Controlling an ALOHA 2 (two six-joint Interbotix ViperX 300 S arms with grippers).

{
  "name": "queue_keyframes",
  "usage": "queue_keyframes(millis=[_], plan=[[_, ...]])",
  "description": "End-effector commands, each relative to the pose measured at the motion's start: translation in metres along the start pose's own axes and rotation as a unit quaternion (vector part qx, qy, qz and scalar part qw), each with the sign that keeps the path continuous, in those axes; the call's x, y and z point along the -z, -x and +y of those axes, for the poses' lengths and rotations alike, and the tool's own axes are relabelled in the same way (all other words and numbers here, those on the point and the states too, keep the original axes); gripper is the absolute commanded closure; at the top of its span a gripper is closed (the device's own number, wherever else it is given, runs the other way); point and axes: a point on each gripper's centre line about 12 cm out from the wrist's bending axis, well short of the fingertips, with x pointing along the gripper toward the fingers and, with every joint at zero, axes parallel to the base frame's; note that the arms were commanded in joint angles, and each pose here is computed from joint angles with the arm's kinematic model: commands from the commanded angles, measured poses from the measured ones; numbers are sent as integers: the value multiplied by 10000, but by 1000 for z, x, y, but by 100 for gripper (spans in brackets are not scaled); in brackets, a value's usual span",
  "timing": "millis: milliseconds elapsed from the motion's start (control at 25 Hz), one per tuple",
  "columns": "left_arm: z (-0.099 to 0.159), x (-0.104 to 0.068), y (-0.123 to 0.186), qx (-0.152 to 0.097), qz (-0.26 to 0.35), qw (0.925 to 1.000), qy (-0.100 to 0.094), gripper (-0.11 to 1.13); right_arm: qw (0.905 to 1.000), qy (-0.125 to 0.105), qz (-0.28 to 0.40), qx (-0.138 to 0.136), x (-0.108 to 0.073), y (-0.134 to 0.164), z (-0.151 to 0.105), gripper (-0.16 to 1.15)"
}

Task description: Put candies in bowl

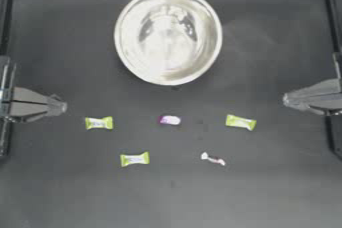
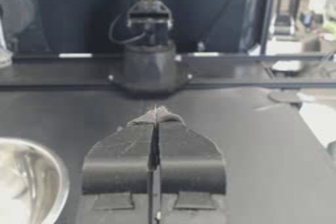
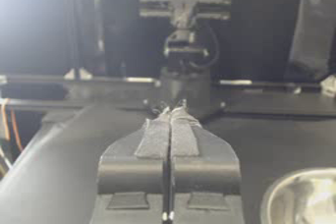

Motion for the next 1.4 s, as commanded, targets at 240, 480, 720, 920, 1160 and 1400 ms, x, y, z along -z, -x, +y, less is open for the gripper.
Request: queue_keyframes(millis=[240,480,720,920,1160,1400], plan=[[1,1,4,-9,-61,9996,-291,95,9998,-53,-169,9,0,0,0,89],[1,2,5,-11,-61,9996,-269,78,9997,145,-199,-44,0,-1,1,63],[0,2,3,-4,15,9996,-268,-3,9994,201,-276,-76,-1,-1,2,-11],[5,3,1,-103,478,9985,-264,5,9996,207,-153,-78,3,-6,2,3],[31,14,-5,-714,1811,9808,-154,0,9998,163,-46,-66,6,-11,1,2],[56,42,-22,-1107,3254,9391,12,-1,9999,105,2,50,9,-10,-3,2]])
